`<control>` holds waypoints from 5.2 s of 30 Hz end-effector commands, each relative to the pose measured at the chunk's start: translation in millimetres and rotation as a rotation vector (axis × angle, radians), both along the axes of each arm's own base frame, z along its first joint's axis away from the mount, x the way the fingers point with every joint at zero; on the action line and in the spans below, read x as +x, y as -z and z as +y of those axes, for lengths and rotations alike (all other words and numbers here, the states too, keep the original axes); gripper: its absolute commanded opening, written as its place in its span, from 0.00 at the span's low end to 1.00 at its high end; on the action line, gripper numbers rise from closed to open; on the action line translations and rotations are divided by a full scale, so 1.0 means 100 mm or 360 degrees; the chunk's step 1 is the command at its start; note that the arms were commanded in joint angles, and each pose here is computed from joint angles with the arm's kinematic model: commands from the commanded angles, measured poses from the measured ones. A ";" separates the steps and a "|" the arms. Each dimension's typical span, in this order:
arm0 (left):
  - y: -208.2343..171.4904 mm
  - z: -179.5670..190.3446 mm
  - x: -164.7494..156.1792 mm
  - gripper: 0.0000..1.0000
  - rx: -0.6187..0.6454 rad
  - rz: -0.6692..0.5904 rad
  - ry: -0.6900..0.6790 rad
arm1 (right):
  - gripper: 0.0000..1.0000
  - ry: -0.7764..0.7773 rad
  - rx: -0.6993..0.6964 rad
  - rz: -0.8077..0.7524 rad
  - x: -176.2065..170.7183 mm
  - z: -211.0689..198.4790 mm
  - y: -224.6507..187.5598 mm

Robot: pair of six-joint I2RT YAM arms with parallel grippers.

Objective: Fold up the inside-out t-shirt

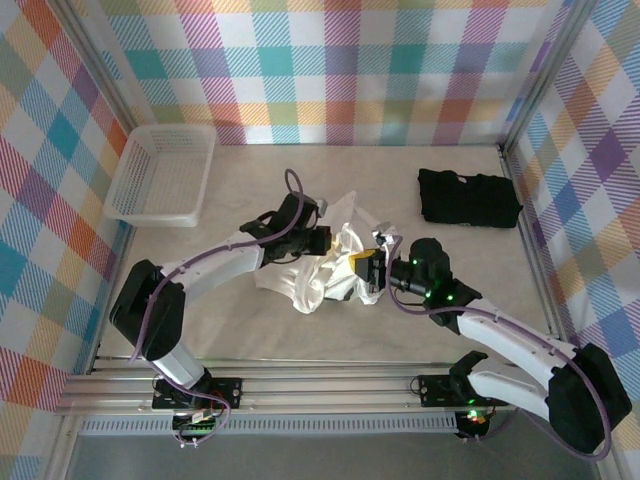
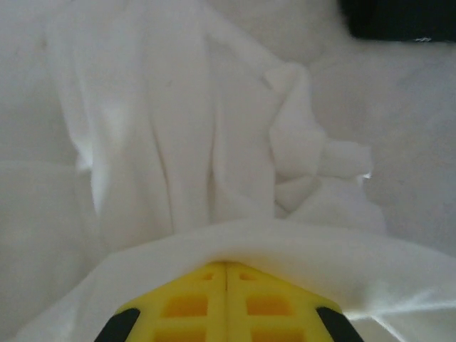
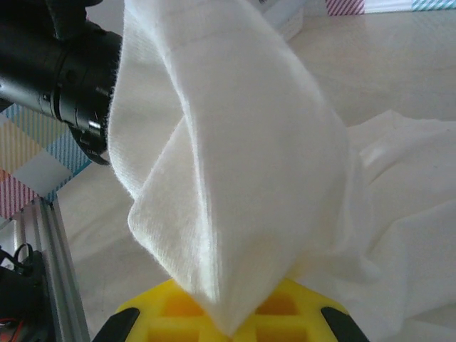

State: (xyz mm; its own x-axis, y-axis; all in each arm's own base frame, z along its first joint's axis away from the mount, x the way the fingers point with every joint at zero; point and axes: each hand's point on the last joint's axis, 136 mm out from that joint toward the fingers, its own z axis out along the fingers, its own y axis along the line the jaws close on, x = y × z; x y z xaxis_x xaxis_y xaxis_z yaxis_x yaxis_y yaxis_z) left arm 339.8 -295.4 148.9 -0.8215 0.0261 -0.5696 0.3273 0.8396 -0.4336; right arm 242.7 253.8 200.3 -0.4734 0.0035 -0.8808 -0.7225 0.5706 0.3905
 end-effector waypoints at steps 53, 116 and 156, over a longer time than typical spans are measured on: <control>-1.41 0.07 -1.09 0.00 -0.0991 -0.0576 0.0834 | 0.01 0.0219 -0.0217 -0.0033 0.20 -0.35 -0.02; -0.57 1.07 -0.27 0.27 0.0031 -0.0232 -0.0302 | 0.00 -0.0691 0.0343 0.0513 -0.13 0.49 -0.79; -0.37 0.30 -0.54 0.40 -0.0316 -0.0169 0.0094 | 0.00 -0.0456 0.0299 0.0621 0.14 0.34 -0.53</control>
